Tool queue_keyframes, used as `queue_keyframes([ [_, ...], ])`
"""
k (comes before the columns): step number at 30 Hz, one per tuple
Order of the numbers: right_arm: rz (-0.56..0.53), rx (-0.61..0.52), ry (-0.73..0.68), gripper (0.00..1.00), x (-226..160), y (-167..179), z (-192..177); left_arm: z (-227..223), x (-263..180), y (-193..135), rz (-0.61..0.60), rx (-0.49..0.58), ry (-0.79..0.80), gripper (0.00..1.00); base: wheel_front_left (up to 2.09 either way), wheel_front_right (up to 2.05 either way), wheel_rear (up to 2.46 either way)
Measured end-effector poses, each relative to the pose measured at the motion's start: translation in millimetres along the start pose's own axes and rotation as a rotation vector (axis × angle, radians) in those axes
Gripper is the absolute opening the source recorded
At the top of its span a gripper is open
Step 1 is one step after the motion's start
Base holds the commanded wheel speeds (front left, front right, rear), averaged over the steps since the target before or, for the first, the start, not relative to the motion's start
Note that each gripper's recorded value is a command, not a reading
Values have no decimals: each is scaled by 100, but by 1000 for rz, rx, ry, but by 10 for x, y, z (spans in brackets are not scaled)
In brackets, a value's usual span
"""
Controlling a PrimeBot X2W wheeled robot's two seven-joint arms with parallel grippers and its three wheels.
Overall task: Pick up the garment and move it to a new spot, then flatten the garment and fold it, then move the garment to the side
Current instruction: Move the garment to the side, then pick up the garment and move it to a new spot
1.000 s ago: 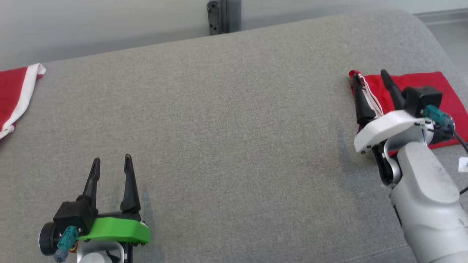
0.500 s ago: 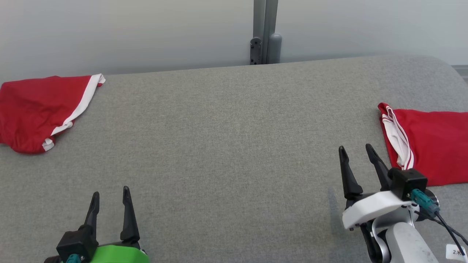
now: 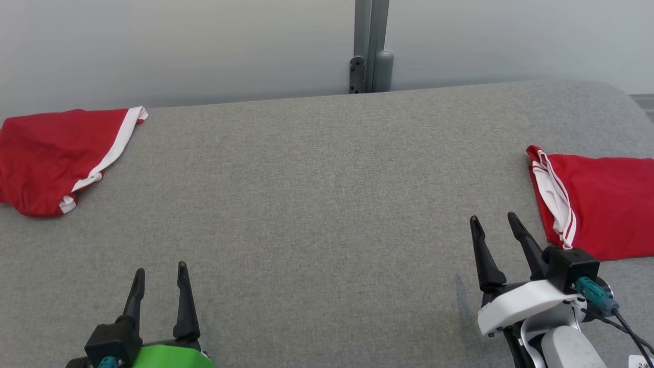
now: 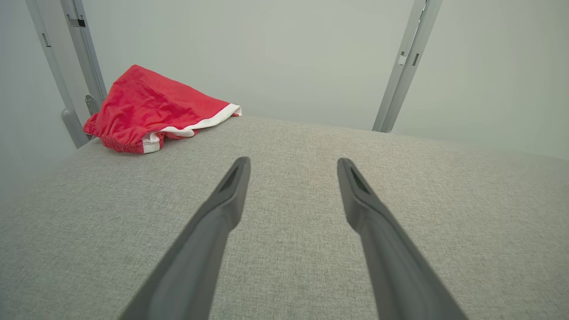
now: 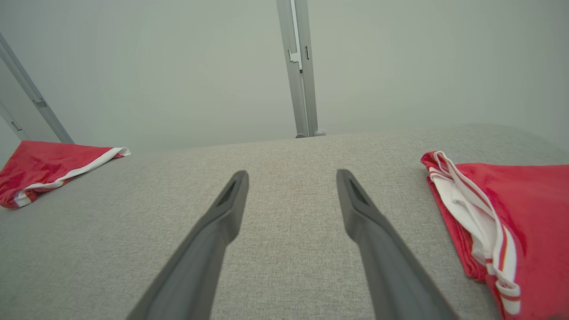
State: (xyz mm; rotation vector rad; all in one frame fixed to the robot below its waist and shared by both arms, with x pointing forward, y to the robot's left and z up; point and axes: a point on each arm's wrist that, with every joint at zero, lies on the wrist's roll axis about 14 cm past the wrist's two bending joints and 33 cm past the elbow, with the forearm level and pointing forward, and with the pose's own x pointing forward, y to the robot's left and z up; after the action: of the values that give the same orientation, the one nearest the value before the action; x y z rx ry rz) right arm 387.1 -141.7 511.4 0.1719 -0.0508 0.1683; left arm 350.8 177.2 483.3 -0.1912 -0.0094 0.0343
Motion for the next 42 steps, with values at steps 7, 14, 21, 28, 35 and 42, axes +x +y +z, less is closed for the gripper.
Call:
queue_keyframes([
  [7, -1, 5, 3, 100, -6, -1, -7, -3, -2, 0, -4, 3, 1, 100, 0, 0, 0],
  [14, 1, 4, 10, 100, 5, 4, -25, -4, -14, 26, 3, 3, 0, 100, 0, 0, 0],
  [21, 44, 1, 18, 100, 85, 140, -56, 53, -53, 133, 36, 4, -17, 100, 0, 0, 0],
  [28, 163, 3, 26, 100, 260, 536, -95, 145, -259, 459, 147, 8, -45, 100, 0, 0, 0],
  [35, 317, 15, 45, 100, 429, 1082, -174, 264, -636, 907, 311, 16, -82, 100, 0, 0, 0],
  [42, 497, 28, 63, 100, 499, 1728, -233, 385, -1106, 1301, 485, 20, -125, 100, 0, 0, 0],
])
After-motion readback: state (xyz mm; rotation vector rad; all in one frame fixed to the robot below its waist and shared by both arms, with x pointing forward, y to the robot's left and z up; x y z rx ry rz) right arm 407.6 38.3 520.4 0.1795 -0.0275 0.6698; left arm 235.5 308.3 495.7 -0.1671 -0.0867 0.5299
